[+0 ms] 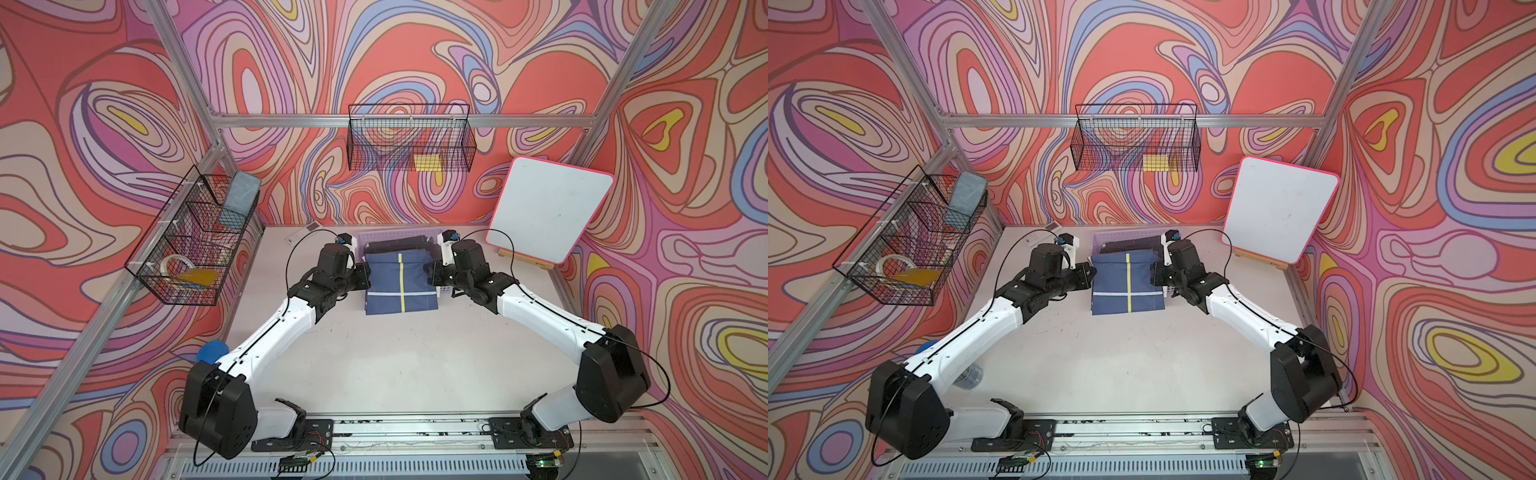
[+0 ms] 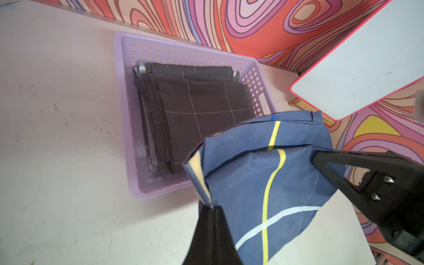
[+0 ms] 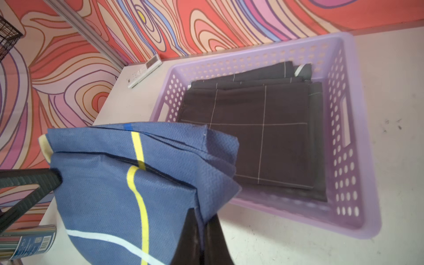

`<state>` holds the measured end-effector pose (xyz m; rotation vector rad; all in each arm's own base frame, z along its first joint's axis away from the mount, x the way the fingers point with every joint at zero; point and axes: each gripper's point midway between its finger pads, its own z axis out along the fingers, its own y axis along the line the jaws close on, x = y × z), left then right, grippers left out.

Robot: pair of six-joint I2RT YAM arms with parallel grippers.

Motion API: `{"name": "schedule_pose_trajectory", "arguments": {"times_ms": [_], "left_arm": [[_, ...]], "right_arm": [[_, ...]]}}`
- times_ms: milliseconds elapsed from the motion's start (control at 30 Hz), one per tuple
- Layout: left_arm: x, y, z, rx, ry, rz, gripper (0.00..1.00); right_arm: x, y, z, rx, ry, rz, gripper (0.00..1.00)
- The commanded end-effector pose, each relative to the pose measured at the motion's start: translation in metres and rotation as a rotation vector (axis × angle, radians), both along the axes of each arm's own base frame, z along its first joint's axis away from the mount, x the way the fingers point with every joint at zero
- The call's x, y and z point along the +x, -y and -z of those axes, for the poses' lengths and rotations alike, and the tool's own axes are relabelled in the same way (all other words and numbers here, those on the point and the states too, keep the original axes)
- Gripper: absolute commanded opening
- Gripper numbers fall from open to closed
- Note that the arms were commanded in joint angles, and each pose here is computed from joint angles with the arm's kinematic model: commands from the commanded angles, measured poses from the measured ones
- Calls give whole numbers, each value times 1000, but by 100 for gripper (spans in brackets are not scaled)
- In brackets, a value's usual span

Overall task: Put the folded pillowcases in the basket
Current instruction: Place the pillowcase in the basket.

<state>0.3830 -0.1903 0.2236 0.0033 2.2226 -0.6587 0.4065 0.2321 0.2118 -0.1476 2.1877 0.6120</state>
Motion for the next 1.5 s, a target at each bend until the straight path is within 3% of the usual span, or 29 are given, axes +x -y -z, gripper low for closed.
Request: {"name": "schedule_pose_trajectory", "arguments": {"times_ms": [0, 333, 600, 1200, 1233, 1267, 1300, 1367, 1467], "left_arm": [[23, 9, -15, -11, 65, 31, 0], [89, 17, -4, -26, 71, 30, 0], [132, 12, 18, -9, 43, 34, 0], [164, 11, 80, -45, -65, 41, 0], [165, 10, 80, -50, -71, 40, 11], [165, 9, 79, -51, -74, 35, 36], [165, 8, 78, -51, -75, 26, 51], [163, 4, 70, -48, -60, 13, 67], [159, -2, 53, -36, -28, -7, 83]], "right_arm": [[21, 7, -6, -9, 43, -9, 0], [84, 22, -4, 41, 46, 20, 0], [128, 18, 22, 51, 10, 18, 0], [160, 20, 82, 76, -94, 29, 0], [161, 22, 84, 81, -102, 32, 4], [161, 23, 83, 86, -109, 34, 20], [161, 24, 82, 90, -113, 38, 29], [161, 26, 74, 94, -106, 40, 43], [158, 31, 59, 95, -85, 48, 47]]}}
